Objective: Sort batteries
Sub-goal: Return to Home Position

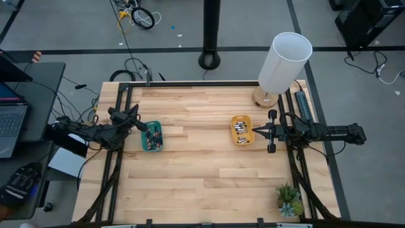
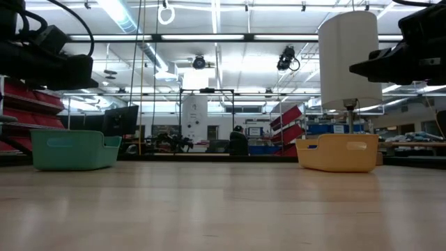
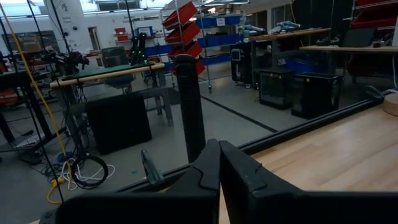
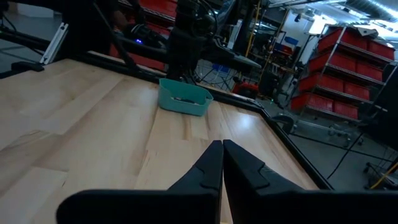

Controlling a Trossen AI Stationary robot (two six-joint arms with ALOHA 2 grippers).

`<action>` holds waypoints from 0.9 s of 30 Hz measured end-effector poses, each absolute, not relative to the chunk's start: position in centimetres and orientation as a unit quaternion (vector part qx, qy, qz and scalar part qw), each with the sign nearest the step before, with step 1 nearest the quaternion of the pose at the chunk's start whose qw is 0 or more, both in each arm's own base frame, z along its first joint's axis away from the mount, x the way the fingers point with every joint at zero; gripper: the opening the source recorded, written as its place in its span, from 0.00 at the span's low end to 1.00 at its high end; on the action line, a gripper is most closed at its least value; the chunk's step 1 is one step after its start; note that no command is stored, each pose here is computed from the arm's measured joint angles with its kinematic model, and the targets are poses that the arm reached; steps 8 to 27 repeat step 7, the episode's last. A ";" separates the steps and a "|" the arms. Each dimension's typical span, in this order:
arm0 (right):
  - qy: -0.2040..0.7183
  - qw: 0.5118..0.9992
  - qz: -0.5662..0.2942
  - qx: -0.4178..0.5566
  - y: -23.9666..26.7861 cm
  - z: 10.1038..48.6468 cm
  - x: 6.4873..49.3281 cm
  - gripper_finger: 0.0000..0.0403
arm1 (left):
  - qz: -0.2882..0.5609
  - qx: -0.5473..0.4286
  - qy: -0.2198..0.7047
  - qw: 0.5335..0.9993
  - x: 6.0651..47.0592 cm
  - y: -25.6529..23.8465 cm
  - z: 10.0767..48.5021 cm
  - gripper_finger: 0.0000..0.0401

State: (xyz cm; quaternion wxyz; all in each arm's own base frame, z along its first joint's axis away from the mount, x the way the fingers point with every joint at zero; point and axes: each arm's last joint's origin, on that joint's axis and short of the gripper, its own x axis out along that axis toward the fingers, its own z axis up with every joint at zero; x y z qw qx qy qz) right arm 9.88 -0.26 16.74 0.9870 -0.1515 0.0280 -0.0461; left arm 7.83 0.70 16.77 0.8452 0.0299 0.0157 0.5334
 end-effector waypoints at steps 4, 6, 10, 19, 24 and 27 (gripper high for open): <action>0.028 0.987 -0.046 -0.151 -0.3 16.7 9.9 0.05 | 0.533 0.030 0.016 0.845 7.8 0.7 16.8 0.04; 0.028 0.987 -0.046 -0.152 -0.3 16.7 9.9 0.05 | 0.533 0.030 0.016 0.845 7.8 0.7 16.8 0.04; 0.028 0.987 -0.046 -0.152 -0.3 16.7 9.9 0.05 | 0.533 0.030 0.016 0.845 7.8 0.7 16.8 0.04; 0.028 0.987 -0.046 -0.152 -0.3 16.7 9.9 0.05 | 0.533 0.030 0.016 0.845 7.8 0.7 16.8 0.04; 0.028 0.987 -0.046 -0.152 -0.3 16.7 9.9 0.05 | 0.533 0.030 0.016 0.845 7.8 0.7 16.8 0.04; 0.028 0.987 -0.046 -0.152 -0.3 16.7 9.9 0.05 | 0.533 0.030 0.016 0.845 7.8 0.7 16.8 0.04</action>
